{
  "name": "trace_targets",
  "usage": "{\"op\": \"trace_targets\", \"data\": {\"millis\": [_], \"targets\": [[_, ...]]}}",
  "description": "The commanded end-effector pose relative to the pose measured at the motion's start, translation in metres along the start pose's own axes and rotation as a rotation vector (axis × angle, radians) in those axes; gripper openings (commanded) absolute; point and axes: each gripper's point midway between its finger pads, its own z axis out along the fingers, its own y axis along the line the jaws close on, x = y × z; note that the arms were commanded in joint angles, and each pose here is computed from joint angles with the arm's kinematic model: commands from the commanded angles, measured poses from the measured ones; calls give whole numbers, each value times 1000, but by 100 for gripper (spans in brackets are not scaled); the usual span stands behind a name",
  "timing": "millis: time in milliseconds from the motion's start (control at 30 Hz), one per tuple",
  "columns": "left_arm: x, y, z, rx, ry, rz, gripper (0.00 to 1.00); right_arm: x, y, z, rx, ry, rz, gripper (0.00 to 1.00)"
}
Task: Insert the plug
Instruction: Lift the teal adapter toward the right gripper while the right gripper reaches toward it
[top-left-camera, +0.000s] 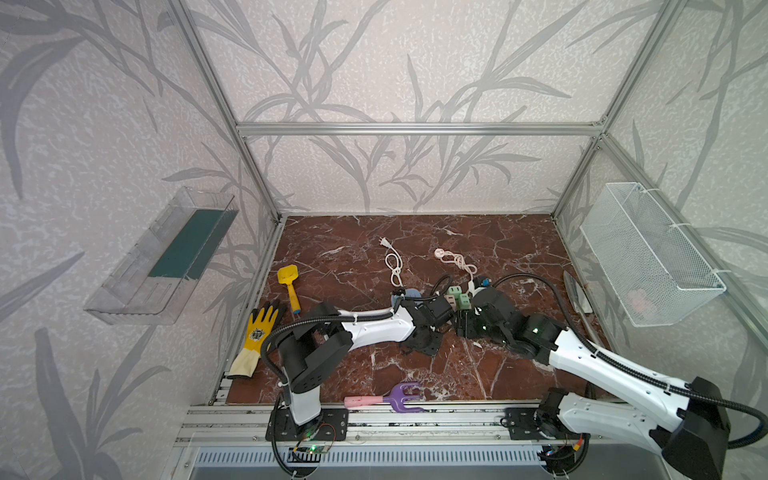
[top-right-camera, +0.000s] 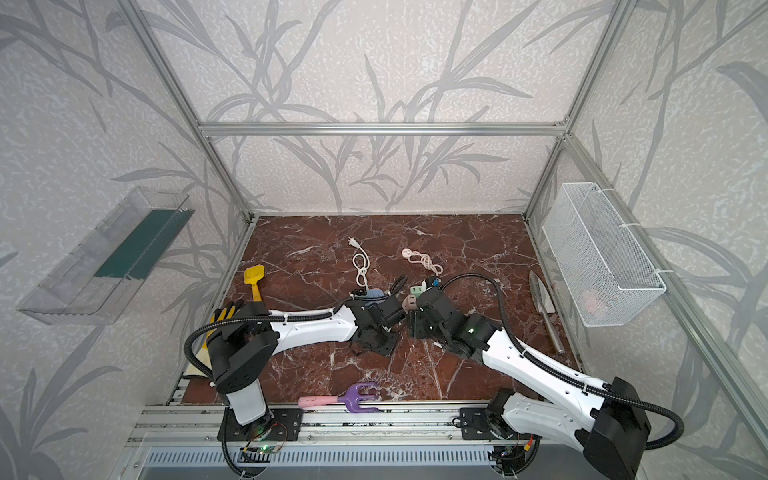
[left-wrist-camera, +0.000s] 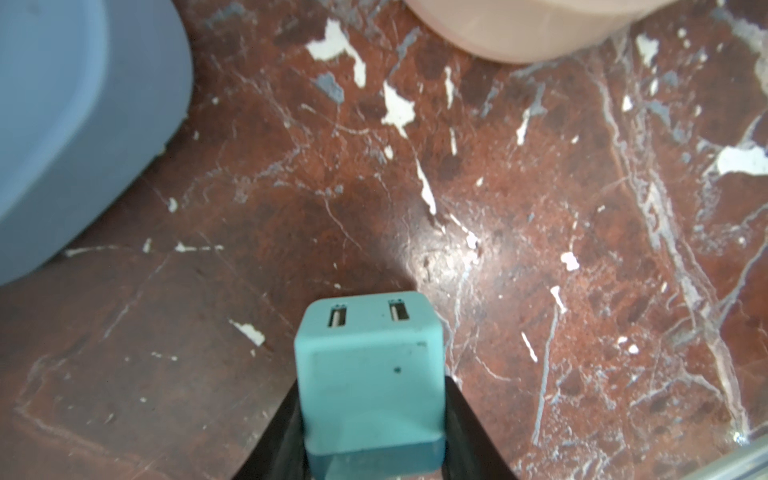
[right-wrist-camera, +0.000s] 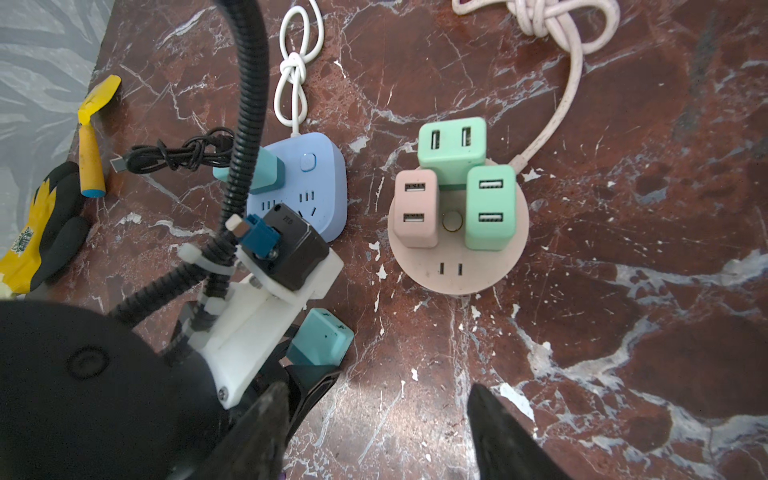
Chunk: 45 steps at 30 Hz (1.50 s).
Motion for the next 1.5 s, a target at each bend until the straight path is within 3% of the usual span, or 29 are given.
{"op": "trace_targets", "data": {"millis": [0, 67, 167, 333, 500, 633, 933, 1467], "targets": [[2, 3, -34, 46, -11, 48, 0, -4, -2, -12, -36, -5, 1, 69], [2, 9, -53, 89, -10, 33, 0, -5, 0, -15, -85, 11, 2, 69], [5, 10, -84, 255, 34, 27, 0, -7, 12, -20, -219, 53, -14, 69], [-3, -6, -144, 660, 44, -13, 0, -7, 49, -37, -475, 121, -72, 69], [-5, -19, -190, 861, -10, 41, 0, -9, 92, -58, -755, 160, -84, 70], [0, -25, -214, 968, -21, 65, 0, -15, 104, -68, -855, 157, -68, 75], [3, -34, -244, 1127, -100, 104, 0, -38, 119, -99, -1127, 142, 45, 74], [1, -35, -249, 1143, -127, 116, 0, -36, 124, -101, -1188, 189, 36, 68]]}}
